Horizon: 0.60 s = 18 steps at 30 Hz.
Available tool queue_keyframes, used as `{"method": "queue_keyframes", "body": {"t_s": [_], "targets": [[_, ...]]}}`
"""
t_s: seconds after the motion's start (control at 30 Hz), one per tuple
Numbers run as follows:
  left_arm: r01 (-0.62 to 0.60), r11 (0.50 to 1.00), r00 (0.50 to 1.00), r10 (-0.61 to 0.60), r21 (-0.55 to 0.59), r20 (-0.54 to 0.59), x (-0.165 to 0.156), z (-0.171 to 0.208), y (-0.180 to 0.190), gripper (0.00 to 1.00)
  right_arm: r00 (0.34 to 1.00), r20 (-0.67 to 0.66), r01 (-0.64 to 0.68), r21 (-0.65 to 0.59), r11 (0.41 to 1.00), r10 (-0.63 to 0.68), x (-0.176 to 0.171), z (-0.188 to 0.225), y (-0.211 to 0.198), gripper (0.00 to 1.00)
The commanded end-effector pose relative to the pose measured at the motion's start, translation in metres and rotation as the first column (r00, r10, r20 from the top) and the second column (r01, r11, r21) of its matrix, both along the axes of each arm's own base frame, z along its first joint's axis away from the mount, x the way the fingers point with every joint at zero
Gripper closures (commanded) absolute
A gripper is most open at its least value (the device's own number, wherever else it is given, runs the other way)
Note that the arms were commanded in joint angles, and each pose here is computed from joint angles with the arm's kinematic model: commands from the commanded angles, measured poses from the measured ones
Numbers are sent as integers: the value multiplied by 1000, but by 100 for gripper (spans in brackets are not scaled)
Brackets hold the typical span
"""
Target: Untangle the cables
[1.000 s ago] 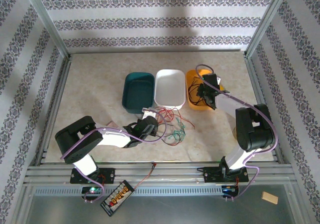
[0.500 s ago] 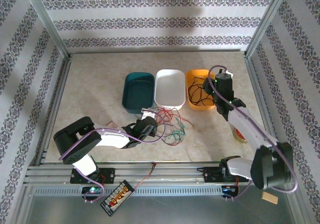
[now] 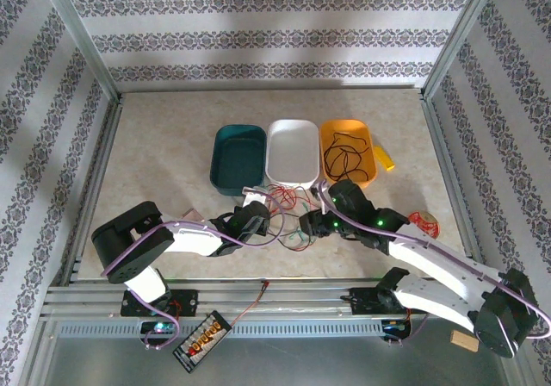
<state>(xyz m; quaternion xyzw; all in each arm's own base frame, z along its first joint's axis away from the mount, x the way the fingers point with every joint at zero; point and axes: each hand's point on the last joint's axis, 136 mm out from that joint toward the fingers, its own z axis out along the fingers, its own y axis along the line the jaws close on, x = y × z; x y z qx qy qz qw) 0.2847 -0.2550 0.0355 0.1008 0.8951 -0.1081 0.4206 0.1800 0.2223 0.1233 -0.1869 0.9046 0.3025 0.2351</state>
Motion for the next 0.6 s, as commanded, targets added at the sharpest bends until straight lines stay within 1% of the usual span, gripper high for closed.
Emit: {"method": "queue_keyframes", "body": {"t_s": [0.0,0.07,0.17,0.23,0.3,0.4,0.5,0.57], "targets": [[-29,1000,999,29,-5,20,4,6,3,100,990,-95,-106,-33,994,102,-36,-18,1,65],[-33,999,999,33,-5,20,4,5,4,100,988,-96,-130,-57,990,124,-42,-23,3,65],[-33,999,999,34,-6,21,5,5,3,100,984,-153,-103,-97,990,88,-43,-39,1,65],[-33,999,999,33,-3,19,5,4,3,100,979,-190,-96,-98,990,76,-44,-45,1,64],[-31,1000,999,31,-3,19,5,4,2,100,978,-198,-84,-92,992,64,-42,-46,0,62],[-30,1000,999,30,-2,21,5,4,2,100,976,-219,-15,-78,997,-2,-32,-49,-6,57],[-30,1000,999,30,0,16,5,3,3,100,965,-250,58,-94,994,-80,-25,-57,-18,57],[-31,1000,999,31,-1,18,4,4,3,100,959,-261,79,-107,991,-105,-23,-63,-23,57]]}}
